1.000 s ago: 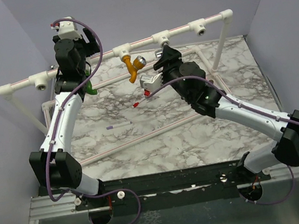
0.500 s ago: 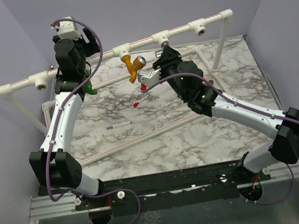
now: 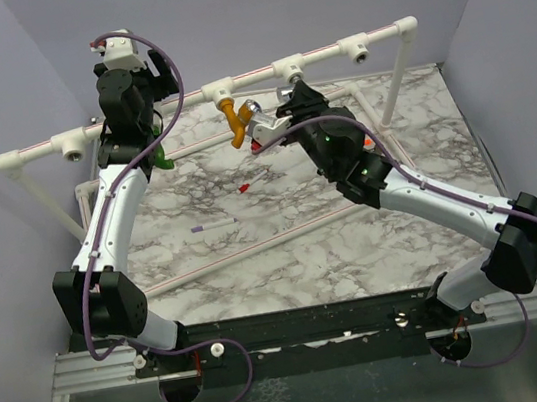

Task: Install the water faucets

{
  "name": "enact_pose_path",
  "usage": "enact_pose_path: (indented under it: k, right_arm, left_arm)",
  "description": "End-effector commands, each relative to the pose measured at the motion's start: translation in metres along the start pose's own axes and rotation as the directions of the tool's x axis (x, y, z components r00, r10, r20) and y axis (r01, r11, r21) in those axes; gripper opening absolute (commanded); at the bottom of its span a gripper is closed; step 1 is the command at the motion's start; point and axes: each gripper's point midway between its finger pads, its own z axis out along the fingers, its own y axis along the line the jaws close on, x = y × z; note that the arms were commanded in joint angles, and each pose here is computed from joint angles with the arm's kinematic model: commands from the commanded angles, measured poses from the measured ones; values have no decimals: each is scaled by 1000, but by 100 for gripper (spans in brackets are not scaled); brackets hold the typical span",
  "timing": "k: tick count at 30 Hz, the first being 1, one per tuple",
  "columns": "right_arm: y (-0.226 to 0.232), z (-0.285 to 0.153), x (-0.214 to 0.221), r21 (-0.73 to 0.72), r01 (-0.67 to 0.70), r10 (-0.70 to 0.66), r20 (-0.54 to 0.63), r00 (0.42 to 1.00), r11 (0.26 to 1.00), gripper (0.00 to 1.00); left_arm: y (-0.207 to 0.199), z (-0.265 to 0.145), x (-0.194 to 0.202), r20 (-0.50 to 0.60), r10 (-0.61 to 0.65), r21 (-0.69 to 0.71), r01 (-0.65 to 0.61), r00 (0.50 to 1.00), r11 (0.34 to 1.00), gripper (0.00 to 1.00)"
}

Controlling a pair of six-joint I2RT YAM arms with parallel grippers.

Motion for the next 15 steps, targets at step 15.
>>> enact_pose_path:
  k: [15]
  right_arm:
    - [9, -2, -5, 132, -755, 753, 74, 654, 642, 0]
  left_arm:
    - [26, -12, 153, -439, 54, -38, -79, 897, 996, 80]
